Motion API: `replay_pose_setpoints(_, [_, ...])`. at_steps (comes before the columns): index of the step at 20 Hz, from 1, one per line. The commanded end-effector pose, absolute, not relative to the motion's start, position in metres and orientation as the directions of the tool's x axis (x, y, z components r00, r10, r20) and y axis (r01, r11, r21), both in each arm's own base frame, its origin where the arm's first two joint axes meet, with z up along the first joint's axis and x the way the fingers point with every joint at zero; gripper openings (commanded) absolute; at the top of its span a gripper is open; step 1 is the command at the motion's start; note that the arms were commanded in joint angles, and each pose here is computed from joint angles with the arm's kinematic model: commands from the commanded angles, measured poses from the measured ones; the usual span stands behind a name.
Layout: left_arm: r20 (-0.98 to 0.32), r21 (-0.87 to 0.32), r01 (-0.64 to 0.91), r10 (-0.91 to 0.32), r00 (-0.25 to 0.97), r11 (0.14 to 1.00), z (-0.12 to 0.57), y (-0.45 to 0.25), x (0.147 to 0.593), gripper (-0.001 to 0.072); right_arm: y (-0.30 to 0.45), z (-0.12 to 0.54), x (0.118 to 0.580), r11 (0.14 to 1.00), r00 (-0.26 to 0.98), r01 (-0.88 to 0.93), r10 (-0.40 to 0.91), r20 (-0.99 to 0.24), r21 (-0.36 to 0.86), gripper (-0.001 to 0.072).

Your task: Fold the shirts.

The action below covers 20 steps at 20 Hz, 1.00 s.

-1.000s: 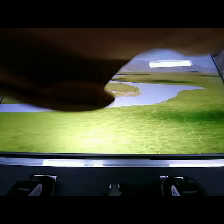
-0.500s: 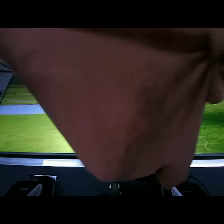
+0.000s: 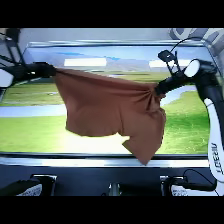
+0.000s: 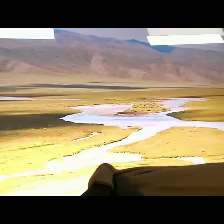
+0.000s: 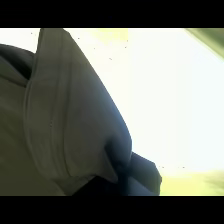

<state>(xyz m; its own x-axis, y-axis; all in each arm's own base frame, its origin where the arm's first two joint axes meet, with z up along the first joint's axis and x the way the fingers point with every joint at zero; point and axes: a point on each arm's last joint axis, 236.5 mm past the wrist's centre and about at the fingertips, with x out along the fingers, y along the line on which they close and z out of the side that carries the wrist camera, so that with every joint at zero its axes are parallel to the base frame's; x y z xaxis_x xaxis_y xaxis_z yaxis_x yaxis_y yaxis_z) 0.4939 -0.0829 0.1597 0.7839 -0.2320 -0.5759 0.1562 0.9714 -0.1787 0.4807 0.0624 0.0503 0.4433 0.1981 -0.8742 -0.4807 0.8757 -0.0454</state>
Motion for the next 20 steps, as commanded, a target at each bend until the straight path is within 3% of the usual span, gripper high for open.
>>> replay_pose_setpoints(1, [-0.649, -0.223, 0.1, -0.224, 0.727, 0.97, 0.094, -0.087, 0.518, 0.0025, 0.075, 0.012, 0.51, 0.935, 0.465, -0.346, 0.245, -0.851, 0.08, 0.0024])
replay_pose_setpoints(2, [-0.701, -0.262, 0.057, -0.23, 0.675, 0.963, 0.07, -0.089, 0.514, 0.0026, 0.077, 0.008, 0.512, 0.936, 0.463, -0.337, 0.256, -0.849, 0.099, 0.003])
replay_pose_setpoints(3, [-0.75, -0.308, 0.016, -0.253, 0.611, 0.951, 0.048, -0.095, 0.506, 0.0057, 0.077, 0.007, 0.515, 0.937, 0.473, -0.337, 0.253, -0.844, 0.092, 0.0218])
replay_pose_setpoints(4, [-0.793, -0.317, 0.005, -0.267, 0.548, 0.949, 0.031, -0.098, 0.495, 0.0255, 0.067, 0.01, 0.513, 0.933, 0.466, -0.353, 0.241, -0.851, 0.07, 0.0557])
replay_pose_setpoints(5, [-0.831, -0.298, -0.001, -0.259, 0.492, 0.955, 0.02, -0.093, 0.483, 0.0522, 0.05, 0.015, 0.508, 0.929, 0.454, -0.368, 0.224, -0.862, 0.048, 0.0595])
replay_pose_setpoints(6, [-0.871, -0.273, -0.007, -0.244, 0.427, 0.962, 0.012, -0.082, 0.468, 0.0646, 0.027, 0.019, 0.498, 0.932, 0.428, -0.36, 0.21, -0.879, 0.047, 0.0596])
replay_pose_setpoints(8, [-0.934, -0.25, -0.023, -0.234, 0.271, 0.968, -0.004, -0.057, 0.431, 0.0643, -0.021, 0.018, 0.453, 0.942, 0.294, -0.316, 0.214, -0.932, 0.116, 0.0579])
replay_pose_setpoints(9, [-0.95, -0.251, -0.056, -0.234, 0.207, 0.966, -0.012, -0.047, 0.415, 0.0636, -0.041, 0.01, 0.425, 0.946, 0.195, -0.274, 0.23, -0.953, 0.172, 0.0529])
replay_pose_setpoints(10, [-0.96, -0.258, -0.12, -0.24, 0.145, 0.959, -0.024, -0.04, 0.399, 0.0595, -0.051, -0.002, 0.395, 0.943, 0.097, -0.234, 0.264, -0.96, 0.236, 0.0527])
replay_pose_setpoints(13, [-0.938, -0.346, -0.188, -0.342, 0.055, 0.919, -0.064, -0.065, 0.365, 0.0596, -0.032, -0.041, 0.325, 0.871, -0.129, -0.206, 0.427, -0.895, 0.445, 0.0529])
replay_pose_setpoints(16, [-0.901, -0.432, -0.23, -0.429, 0.064, 0.872, -0.086, -0.094, 0.359, 0.0597, -0.002, -0.06, 0.315, 0.817, -0.123, -0.173, 0.537, -0.835, 0.551, 0.0548])
replay_pose_setpoints(19, [-0.894, -0.442, -0.234, -0.447, 0.036, 0.866, -0.098, -0.108, 0.356, 0.0597, -0.001, -0.071, 0.316, 0.825, -0.101, -0.155, 0.534, -0.84, 0.543, 0.0582])
replay_pose_setpoints(20, [-0.894, -0.44, -0.232, -0.447, 0.027, 0.867, -0.102, -0.111, 0.355, 0.0597, 0.0, -0.074, 0.315, 0.826, -0.102, -0.15, 0.534, -0.839, 0.544, 0.0649])
